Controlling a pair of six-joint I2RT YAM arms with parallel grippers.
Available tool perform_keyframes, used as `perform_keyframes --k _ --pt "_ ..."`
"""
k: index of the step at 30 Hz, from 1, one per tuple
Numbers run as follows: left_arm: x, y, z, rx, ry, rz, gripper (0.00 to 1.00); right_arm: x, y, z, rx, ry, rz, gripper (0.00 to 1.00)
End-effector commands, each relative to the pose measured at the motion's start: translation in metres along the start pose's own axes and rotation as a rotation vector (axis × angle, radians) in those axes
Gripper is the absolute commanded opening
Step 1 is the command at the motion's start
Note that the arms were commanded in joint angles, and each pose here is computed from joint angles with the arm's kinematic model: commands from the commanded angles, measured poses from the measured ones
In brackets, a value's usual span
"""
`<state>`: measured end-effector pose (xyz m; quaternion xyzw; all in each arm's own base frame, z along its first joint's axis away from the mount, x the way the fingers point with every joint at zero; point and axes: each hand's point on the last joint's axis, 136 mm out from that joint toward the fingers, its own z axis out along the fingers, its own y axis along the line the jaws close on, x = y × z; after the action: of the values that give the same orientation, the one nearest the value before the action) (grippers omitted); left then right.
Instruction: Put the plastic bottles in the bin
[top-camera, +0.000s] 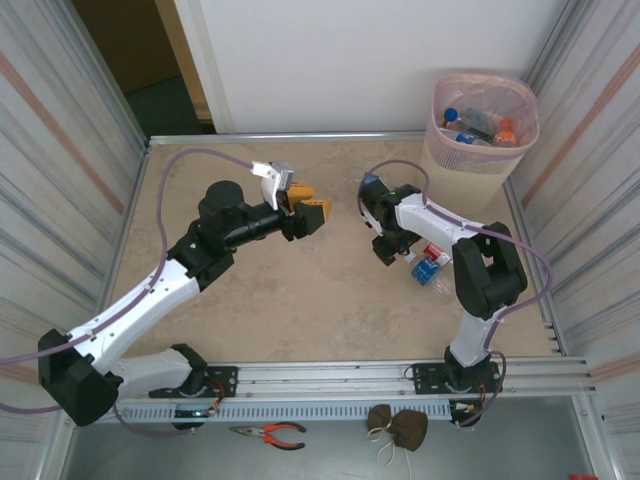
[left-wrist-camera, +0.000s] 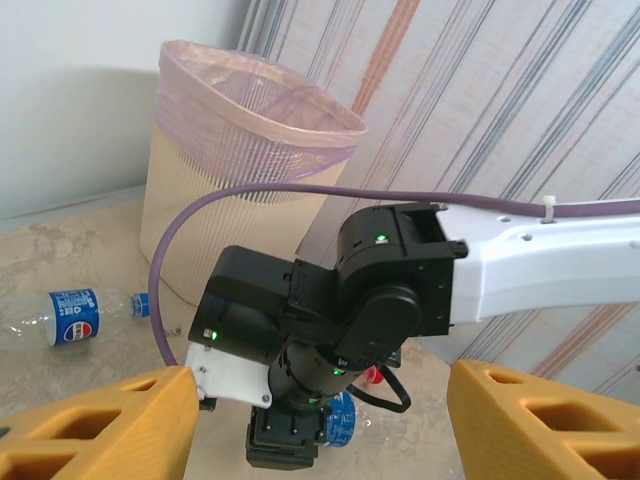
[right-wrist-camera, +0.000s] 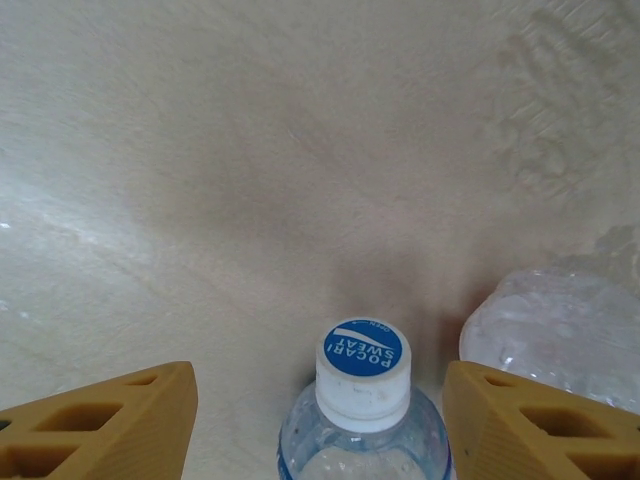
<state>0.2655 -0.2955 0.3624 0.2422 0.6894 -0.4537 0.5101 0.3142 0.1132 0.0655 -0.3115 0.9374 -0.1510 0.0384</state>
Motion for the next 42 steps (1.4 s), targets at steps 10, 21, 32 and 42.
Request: perform_keyframes --k 10,21,32,42 --pt "-0.002 0.006 -0.008 -0.029 -0.027 -0.017 0.67 0.023 -0.007 0.038 0.064 0.143 -0.016 0.56" --pt "-0.002 0.007 -0.013 -0.04 -0.04 -0.021 0.67 0.023 -0.009 0.039 0.069 0.14 -0.018 0.45" --pt "-0.001 0.008 -0.02 -0.051 -0.052 -0.024 0.67 0.02 -0.008 0.029 0.077 0.116 -0.024 0.32" --pt "-0.001 0.008 -0.024 -0.055 -0.058 -0.029 0.67 -0.001 -0.001 -0.021 -0.052 -0.052 0.06 0.26"
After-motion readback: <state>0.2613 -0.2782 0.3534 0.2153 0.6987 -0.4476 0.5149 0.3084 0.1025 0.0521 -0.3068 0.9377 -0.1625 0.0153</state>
